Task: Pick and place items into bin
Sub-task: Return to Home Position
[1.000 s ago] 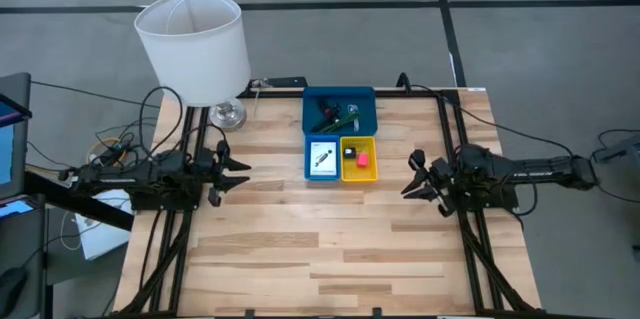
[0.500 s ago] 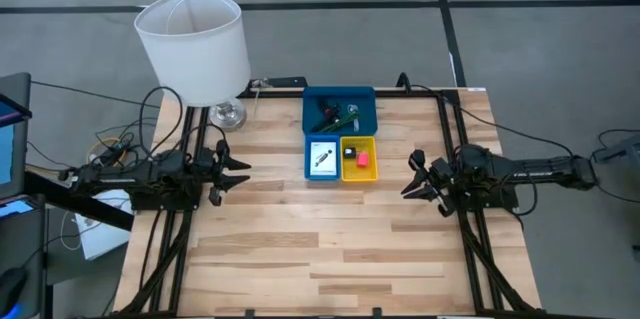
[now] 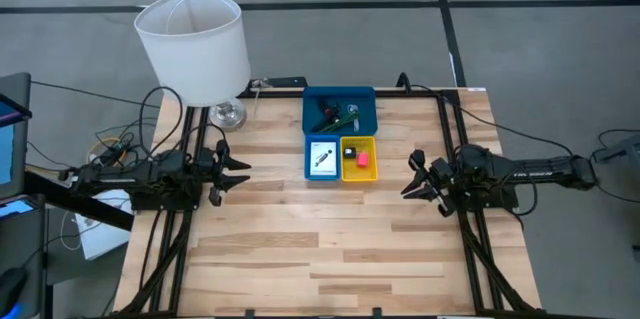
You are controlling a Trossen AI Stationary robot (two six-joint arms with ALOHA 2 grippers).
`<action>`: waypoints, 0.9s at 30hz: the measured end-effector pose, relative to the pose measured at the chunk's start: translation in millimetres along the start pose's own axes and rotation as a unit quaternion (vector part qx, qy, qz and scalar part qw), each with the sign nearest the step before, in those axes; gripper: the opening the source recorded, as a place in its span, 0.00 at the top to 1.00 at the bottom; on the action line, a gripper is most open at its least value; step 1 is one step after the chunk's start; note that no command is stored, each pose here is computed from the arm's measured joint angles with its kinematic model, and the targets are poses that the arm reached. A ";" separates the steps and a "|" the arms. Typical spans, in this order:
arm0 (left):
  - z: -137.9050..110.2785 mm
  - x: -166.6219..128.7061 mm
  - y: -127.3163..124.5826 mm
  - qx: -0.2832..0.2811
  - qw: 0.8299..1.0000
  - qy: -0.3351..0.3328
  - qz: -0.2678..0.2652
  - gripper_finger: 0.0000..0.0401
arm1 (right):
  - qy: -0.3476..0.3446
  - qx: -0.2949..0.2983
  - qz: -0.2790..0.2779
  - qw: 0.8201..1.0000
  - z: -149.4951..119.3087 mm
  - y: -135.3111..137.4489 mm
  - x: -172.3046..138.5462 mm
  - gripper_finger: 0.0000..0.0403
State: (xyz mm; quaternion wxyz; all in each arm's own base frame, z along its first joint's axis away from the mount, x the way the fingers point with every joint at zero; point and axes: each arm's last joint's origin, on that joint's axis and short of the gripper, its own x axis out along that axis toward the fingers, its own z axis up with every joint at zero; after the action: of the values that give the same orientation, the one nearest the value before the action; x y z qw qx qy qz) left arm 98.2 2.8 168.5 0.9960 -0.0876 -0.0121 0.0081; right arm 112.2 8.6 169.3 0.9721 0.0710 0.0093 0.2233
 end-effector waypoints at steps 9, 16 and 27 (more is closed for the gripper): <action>0.0 0.0 0.0 -0.002 1.000 0.000 0.000 0.64 | 0.000 0.000 0.000 1.000 -0.1 0.0 0.0 0.88; 0.0 0.0 0.0 0.001 1.000 0.000 0.000 0.64 | 0.000 0.000 0.000 1.000 -0.1 0.0 0.0 0.88; -0.2 0.0 0.0 -0.001 1.000 0.001 0.000 0.64 | 0.000 0.000 0.000 1.000 -0.1 0.0 0.0 0.88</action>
State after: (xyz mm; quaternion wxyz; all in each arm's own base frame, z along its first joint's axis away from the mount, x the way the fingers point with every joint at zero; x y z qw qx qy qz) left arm 98.3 2.8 168.3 0.9960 -0.0888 -0.0115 0.0080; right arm 112.1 8.7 169.1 0.9721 0.0710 0.0094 0.2234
